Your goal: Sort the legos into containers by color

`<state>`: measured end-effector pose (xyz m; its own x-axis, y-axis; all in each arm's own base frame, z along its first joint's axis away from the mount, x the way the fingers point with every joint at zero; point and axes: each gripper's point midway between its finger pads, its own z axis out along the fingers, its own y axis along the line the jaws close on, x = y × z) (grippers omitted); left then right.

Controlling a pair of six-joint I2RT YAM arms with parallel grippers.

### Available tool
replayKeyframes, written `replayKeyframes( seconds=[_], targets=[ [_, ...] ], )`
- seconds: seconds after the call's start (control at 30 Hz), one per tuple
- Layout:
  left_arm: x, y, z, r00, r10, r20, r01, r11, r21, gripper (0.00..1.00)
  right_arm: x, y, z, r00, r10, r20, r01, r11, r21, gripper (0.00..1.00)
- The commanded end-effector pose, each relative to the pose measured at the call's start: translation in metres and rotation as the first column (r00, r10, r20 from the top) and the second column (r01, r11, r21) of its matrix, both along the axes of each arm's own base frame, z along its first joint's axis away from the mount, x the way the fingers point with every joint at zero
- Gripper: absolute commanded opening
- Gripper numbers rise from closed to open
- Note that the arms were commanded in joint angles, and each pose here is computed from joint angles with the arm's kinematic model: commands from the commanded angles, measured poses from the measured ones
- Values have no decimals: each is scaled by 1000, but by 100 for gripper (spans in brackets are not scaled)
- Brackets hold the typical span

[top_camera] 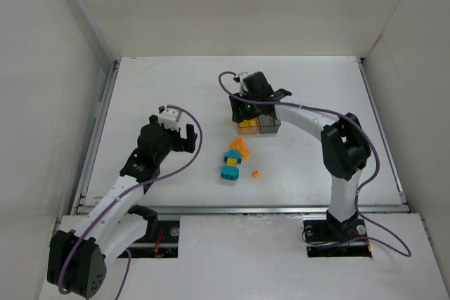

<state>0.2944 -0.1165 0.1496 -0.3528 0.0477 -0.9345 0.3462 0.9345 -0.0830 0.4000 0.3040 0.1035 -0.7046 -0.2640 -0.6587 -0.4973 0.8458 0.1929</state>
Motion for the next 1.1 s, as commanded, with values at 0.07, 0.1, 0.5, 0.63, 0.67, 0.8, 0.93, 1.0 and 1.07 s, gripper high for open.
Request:
replayKeyframes(
  seconds=[0.07,0.1,0.5,0.63,0.67,0.8,0.93,1.0,1.07],
  targets=[
    [0,-4,14,998,-22,60,23,1000,-18,96,-1,12,14,999,41,5,-41,998,57,34],
    [0,-4,14,998,-22,60,23,1000,-18,96,-1,12,14,999,41,5,-41,998,57,27],
    [-1,-6,14,998,-30,59,32,999,-20,96,3,8,31,1000,11,25,-13,997,76,53],
    [-2,-5,9,998,-30,51,31,999,-17,96,2,5,34,1000,1,29,-3,998,68,70],
    [-2,-5,9,998,-30,51,31,999,-17,96,4,3,34,999,-8,34,6,998,61,70],
    [-2,-5,12,998,-30,59,32,999,-20,96,6,1,36,999,-29,35,27,998,54,33],
    [-1,-5,14,997,-30,68,32,999,-23,96,9,-4,44,997,-52,52,50,998,39,8],
    [-1,-5,14,997,-30,68,32,999,-23,96,10,-6,40,997,-69,40,68,997,28,0],
    [-1,-5,14,997,-30,68,32,999,-23,96,11,-8,40,995,-86,42,85,996,25,0]
  ],
)
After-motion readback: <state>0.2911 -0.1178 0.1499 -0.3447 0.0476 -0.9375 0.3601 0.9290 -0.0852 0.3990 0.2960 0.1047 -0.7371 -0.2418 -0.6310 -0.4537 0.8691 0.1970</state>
